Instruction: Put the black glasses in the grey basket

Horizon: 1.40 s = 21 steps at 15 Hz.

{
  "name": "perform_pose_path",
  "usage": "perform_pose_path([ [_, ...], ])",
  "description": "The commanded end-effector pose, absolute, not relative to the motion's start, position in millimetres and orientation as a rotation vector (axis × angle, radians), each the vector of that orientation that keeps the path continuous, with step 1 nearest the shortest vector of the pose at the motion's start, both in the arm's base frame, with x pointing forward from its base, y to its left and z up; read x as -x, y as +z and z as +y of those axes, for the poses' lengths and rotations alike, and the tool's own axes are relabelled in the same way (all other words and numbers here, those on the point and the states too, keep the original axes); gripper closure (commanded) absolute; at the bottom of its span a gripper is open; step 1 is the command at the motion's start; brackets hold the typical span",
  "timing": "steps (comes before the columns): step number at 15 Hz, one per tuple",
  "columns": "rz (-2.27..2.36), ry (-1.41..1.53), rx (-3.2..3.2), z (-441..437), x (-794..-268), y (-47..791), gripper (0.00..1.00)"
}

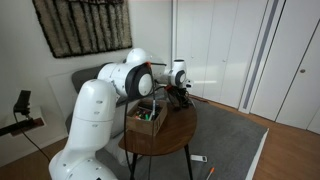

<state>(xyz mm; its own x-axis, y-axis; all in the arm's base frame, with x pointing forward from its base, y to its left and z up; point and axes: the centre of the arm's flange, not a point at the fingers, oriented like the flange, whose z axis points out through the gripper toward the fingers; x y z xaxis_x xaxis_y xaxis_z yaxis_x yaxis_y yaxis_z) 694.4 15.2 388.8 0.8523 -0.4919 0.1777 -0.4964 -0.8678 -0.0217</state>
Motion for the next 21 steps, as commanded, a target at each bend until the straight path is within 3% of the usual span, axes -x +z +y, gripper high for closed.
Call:
perform_pose_path([
  [1,-0.801,0.262,-3.003,28,-679,392,0.51],
  [9,-0.844,0.243,-2.99,19,-679,386,0.6],
  [12,-0.853,0.242,-2.981,15,-680,386,0.6],
  [14,-0.846,0.23,-2.982,15,-681,382,0.85],
  [16,-0.844,0.215,-2.979,16,-681,379,0.99],
  [21,-0.829,0.272,-2.988,15,-672,404,0.99],
])
